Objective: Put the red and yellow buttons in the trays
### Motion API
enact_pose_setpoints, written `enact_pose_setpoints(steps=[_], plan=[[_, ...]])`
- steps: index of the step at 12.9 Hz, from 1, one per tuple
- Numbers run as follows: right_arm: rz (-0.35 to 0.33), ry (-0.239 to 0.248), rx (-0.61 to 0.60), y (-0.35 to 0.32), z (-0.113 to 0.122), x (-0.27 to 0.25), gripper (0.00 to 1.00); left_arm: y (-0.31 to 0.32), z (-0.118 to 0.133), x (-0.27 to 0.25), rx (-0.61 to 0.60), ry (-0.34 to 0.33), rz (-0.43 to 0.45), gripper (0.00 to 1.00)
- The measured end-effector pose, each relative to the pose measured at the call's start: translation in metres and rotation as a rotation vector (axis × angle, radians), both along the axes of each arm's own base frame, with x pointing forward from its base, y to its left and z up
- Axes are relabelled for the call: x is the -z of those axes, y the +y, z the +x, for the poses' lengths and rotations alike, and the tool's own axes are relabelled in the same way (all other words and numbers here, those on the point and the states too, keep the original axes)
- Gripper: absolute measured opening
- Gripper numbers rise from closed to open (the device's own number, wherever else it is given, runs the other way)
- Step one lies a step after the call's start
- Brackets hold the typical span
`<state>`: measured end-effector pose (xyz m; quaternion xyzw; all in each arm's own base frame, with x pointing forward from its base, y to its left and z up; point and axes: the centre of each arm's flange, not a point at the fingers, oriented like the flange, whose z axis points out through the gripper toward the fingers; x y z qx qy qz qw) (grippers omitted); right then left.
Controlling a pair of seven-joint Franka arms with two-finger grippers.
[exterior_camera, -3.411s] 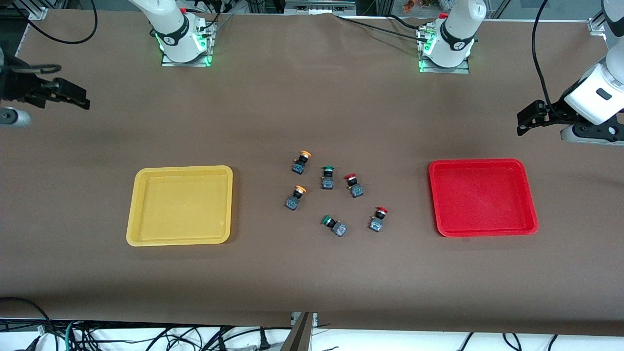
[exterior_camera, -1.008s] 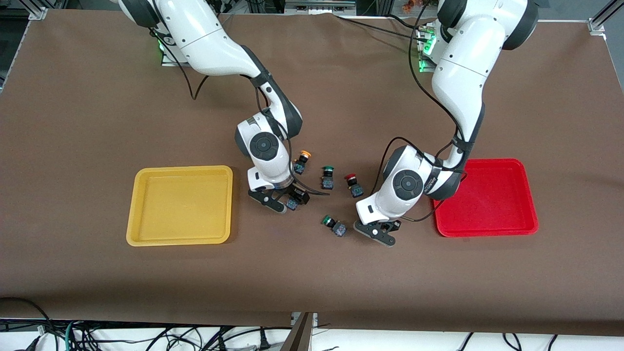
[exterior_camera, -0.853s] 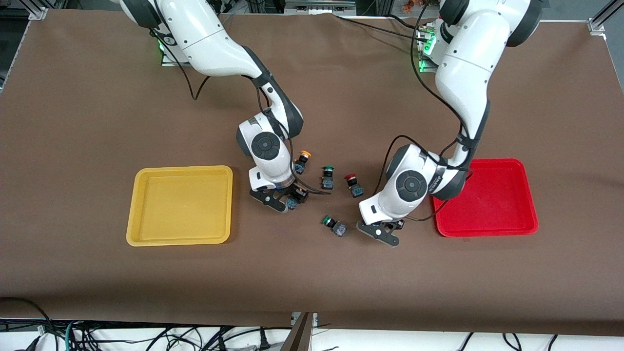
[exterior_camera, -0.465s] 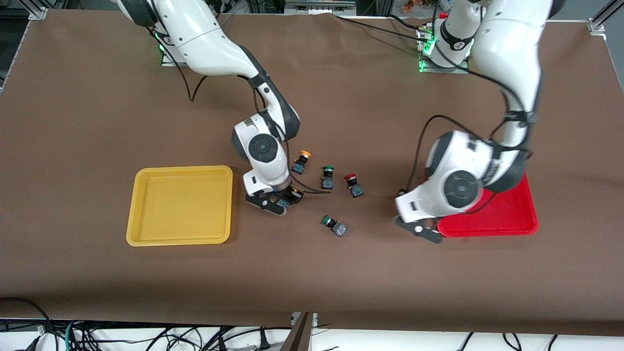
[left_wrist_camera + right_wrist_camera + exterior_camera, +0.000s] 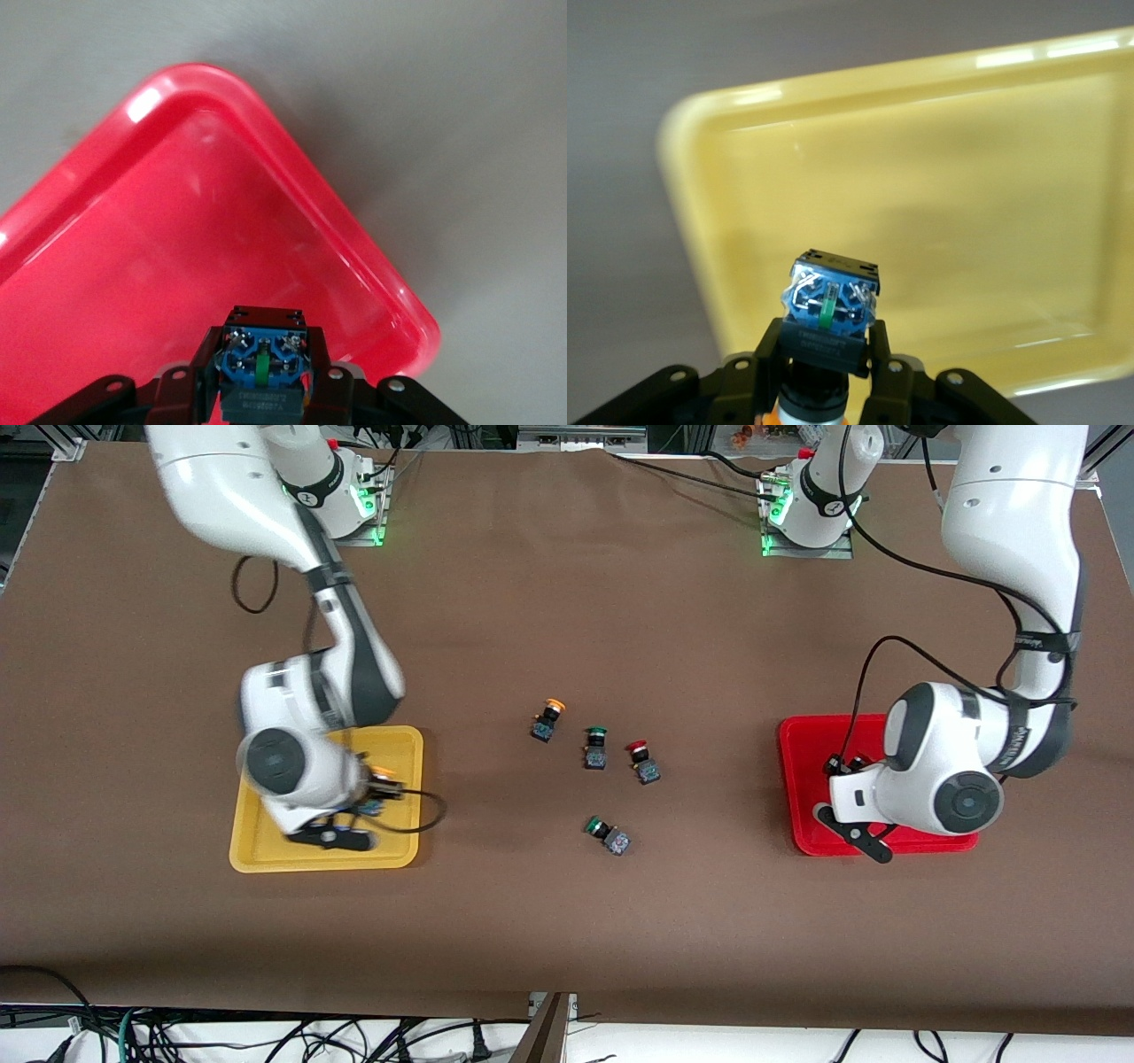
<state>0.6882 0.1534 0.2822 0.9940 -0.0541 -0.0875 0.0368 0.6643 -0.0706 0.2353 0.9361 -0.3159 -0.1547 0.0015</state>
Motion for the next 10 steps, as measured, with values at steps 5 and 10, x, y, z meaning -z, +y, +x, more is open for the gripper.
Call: enact_pose_setpoints(steps=[5,10], plan=[[0.003,0.094,0.021,-0.138,-0.013,0.067,0.41,-0.004,-0.025,0.033,0.018,-0.067,-0.014,0.68],[0.029,0.062,-0.010,-0.115,-0.016,0.074,0.68,-0.078,-0.029,-0.044,-0.280,-0.166,-0.003,1.00]])
